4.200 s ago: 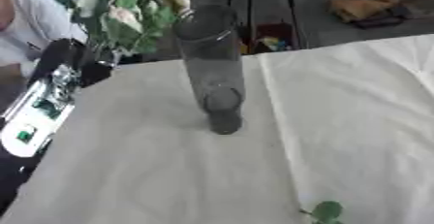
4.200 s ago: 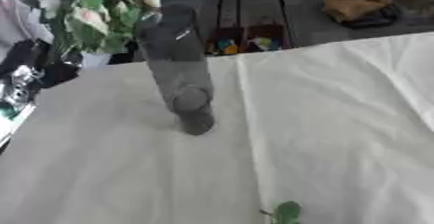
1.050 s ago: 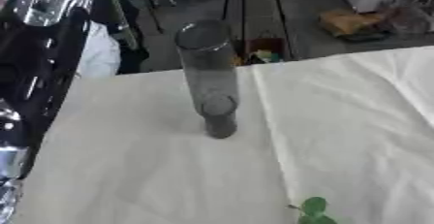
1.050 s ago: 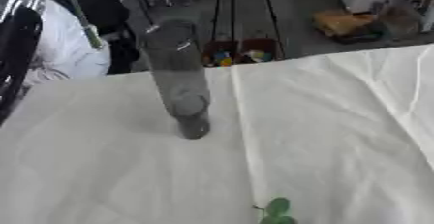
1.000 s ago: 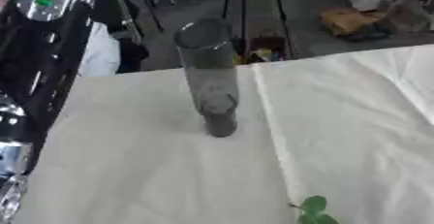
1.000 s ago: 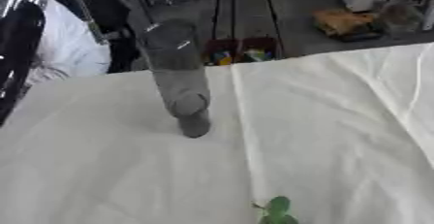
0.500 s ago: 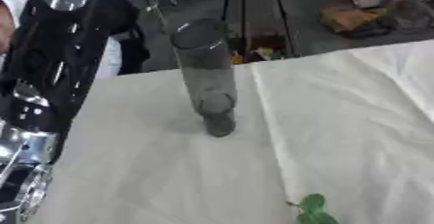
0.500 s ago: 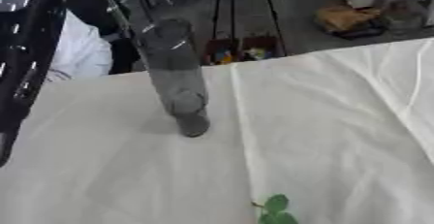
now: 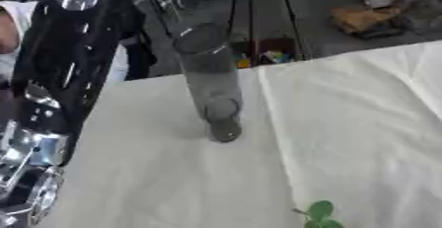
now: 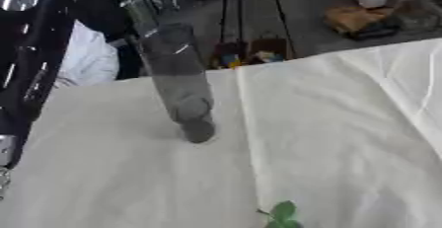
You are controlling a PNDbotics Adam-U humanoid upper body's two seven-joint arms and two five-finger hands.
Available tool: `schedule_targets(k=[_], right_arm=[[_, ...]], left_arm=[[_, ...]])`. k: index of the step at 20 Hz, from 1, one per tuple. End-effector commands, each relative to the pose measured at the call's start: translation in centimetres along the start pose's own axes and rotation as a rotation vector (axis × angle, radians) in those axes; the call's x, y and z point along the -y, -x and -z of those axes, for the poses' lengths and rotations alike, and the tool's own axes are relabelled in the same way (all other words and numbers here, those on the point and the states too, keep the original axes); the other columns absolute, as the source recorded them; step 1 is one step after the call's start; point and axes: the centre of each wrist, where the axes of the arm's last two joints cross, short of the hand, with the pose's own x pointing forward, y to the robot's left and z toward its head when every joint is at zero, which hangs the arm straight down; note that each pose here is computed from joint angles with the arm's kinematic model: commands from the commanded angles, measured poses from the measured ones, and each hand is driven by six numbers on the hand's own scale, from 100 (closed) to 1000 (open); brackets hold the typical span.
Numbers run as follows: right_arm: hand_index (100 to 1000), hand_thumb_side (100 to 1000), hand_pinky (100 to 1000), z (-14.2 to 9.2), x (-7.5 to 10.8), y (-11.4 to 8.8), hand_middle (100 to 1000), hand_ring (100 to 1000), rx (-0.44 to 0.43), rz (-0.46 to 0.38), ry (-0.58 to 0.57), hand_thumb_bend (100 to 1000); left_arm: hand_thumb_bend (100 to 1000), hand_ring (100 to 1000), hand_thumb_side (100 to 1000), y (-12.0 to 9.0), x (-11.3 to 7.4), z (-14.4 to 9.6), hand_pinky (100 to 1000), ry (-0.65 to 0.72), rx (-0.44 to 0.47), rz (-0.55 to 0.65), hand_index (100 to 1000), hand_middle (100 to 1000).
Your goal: Arrange flowers into the vase.
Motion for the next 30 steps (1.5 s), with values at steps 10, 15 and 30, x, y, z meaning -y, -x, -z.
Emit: schedule_targets(k=[10, 15, 30], right_arm=[[641, 983, 650, 1.1, 0.1, -0.5, 505, 645, 0.037, 0.025, -0.013, 100], [643, 983, 651, 1.2, 0.0, -0.5, 504, 646, 0.040, 0.033, -0.016, 100], [646, 986, 652, 1.4, -0.2, -0.6, 502, 648, 0.046, 0.040, -0.016, 100]], left_arm=[[100, 100, 511, -1.8, -0.2, 0.5, 100, -0.027, 0.093, -0.060, 100, 100], [100, 100, 513, -1.4, -0.2, 0.3, 100, -0.020, 0.122, -0.078, 100, 100], [100, 100, 520, -0.2, -0.2, -0.1, 100, -0.026, 0.121, -0.073, 100, 100]])
